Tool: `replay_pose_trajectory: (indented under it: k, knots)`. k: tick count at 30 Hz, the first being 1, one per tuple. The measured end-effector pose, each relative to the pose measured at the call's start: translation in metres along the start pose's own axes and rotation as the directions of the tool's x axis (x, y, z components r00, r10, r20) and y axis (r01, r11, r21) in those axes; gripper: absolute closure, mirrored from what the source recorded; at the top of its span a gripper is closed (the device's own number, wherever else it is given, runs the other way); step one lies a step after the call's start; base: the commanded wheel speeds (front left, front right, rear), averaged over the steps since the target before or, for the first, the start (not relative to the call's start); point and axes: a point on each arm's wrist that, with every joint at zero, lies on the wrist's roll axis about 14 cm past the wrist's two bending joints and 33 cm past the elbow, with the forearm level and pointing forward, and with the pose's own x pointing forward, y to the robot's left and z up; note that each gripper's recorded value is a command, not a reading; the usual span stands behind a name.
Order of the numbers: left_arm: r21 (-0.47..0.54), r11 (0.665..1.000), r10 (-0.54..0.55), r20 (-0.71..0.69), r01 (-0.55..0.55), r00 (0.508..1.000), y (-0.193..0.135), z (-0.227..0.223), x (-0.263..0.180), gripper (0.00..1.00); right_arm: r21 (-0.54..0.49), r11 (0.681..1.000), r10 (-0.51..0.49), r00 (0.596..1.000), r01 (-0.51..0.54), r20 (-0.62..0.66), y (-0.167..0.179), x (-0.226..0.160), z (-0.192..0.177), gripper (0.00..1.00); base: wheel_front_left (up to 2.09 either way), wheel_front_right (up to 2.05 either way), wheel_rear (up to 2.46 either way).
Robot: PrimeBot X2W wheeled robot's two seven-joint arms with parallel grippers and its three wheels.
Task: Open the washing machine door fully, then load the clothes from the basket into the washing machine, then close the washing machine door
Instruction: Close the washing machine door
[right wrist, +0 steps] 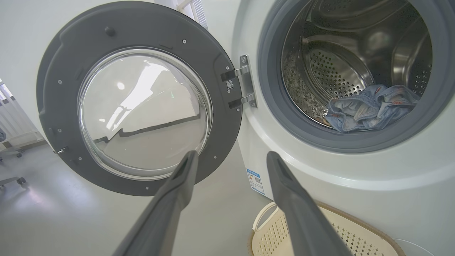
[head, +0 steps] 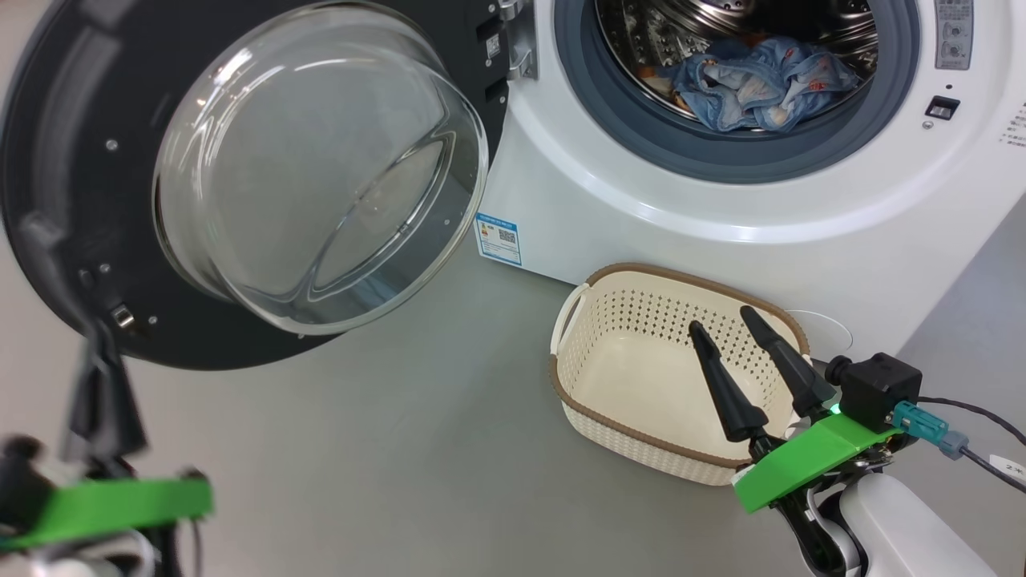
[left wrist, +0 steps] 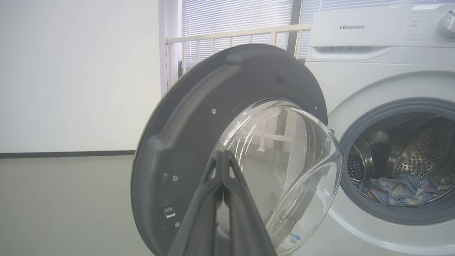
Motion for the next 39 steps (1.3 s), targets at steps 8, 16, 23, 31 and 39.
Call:
replay_pose_trajectory:
  k: [8,16,23,31,39]
  knots:
    - [-0.103,0.992,-0.047,0.240,0.074,0.970,-0.006,0.094,0.044,1.00,-0.004,1.000,-0.016,1.000,0.016,-0.009,-0.009,-0.003,-0.003,0.00,0.00,0.00,0.00]
    - [-0.246,0.965,0.009,0.358,0.085,0.934,0.016,0.156,0.082,1.00,-0.013,0.999,-0.047,0.999,0.047,-0.024,-0.025,-0.011,-0.007,0.00,0.00,0.00,0.00]
    - [-0.582,0.811,0.183,0.164,-0.054,0.969,0.074,0.118,0.120,1.00,-0.020,0.996,-0.084,0.996,0.083,-0.039,-0.043,-0.020,-0.012,0.00,0.00,0.00,0.00]
    - [-0.814,0.535,0.254,-0.100,-0.226,0.962,0.110,0.053,0.148,1.00,-0.054,0.992,-0.117,0.992,0.115,-0.044,-0.068,-0.027,-0.010,0.00,0.00,0.00,0.00]
    - [-0.851,0.414,0.255,-0.232,-0.323,0.939,0.116,0.016,0.159,1.00,-0.070,0.985,-0.164,0.984,0.160,-0.066,-0.090,-0.041,-0.016,0.00,0.00,0.00,0.00]
